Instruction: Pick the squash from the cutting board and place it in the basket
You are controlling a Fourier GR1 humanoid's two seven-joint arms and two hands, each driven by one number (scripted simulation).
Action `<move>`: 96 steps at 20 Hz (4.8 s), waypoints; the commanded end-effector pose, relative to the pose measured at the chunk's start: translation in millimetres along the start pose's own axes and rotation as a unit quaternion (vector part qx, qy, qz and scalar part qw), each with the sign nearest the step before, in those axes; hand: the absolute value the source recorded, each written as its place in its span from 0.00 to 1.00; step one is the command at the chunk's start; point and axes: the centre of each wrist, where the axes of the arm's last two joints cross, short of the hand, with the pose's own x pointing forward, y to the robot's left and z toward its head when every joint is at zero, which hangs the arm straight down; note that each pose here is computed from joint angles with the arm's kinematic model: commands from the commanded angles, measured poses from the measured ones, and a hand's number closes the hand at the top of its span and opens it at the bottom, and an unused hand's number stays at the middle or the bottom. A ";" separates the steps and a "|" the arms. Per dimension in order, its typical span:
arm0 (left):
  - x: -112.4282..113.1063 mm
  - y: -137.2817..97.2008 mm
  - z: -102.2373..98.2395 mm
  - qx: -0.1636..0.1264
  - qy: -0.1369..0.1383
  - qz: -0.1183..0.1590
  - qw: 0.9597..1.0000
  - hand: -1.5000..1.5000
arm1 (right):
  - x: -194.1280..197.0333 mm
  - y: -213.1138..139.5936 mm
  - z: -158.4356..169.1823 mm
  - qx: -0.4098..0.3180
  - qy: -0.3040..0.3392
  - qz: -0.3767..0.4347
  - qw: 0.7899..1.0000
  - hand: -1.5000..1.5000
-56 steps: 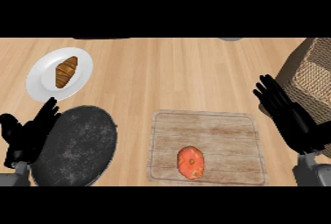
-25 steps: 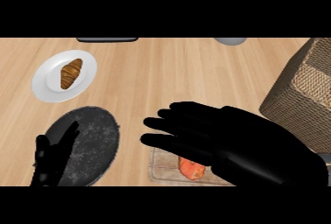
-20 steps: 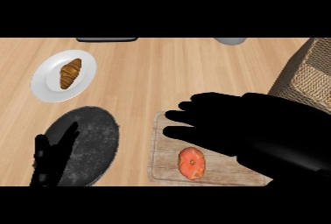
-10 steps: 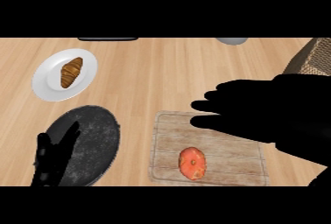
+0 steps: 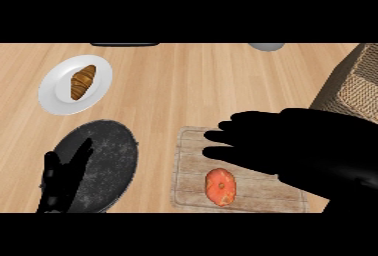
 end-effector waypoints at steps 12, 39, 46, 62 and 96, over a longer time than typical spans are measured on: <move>-11.0 2.1 14.8 -0.007 0.037 0.005 0.999 0.50 | -4.2 73.4 -54.2 0.027 0.021 0.019 0.999 0.00; -6.5 -13.0 4.3 0.002 0.038 0.007 0.999 0.50 | -45.5 161.2 -102.8 0.007 0.008 0.014 1.000 0.00; -16.3 12.3 1.2 -0.003 0.040 0.002 0.999 0.50 | -45.6 161.4 -122.8 0.060 0.052 0.040 0.996 0.00; -19.4 4.2 5.6 -0.006 0.041 0.000 0.999 0.50 | -43.2 201.6 -150.3 0.052 0.046 0.035 0.997 0.00; -33.6 31.2 42.0 0.049 0.049 0.029 0.997 0.50 | -107.2 286.3 133.0 -0.265 -0.045 -0.191 0.944 1.00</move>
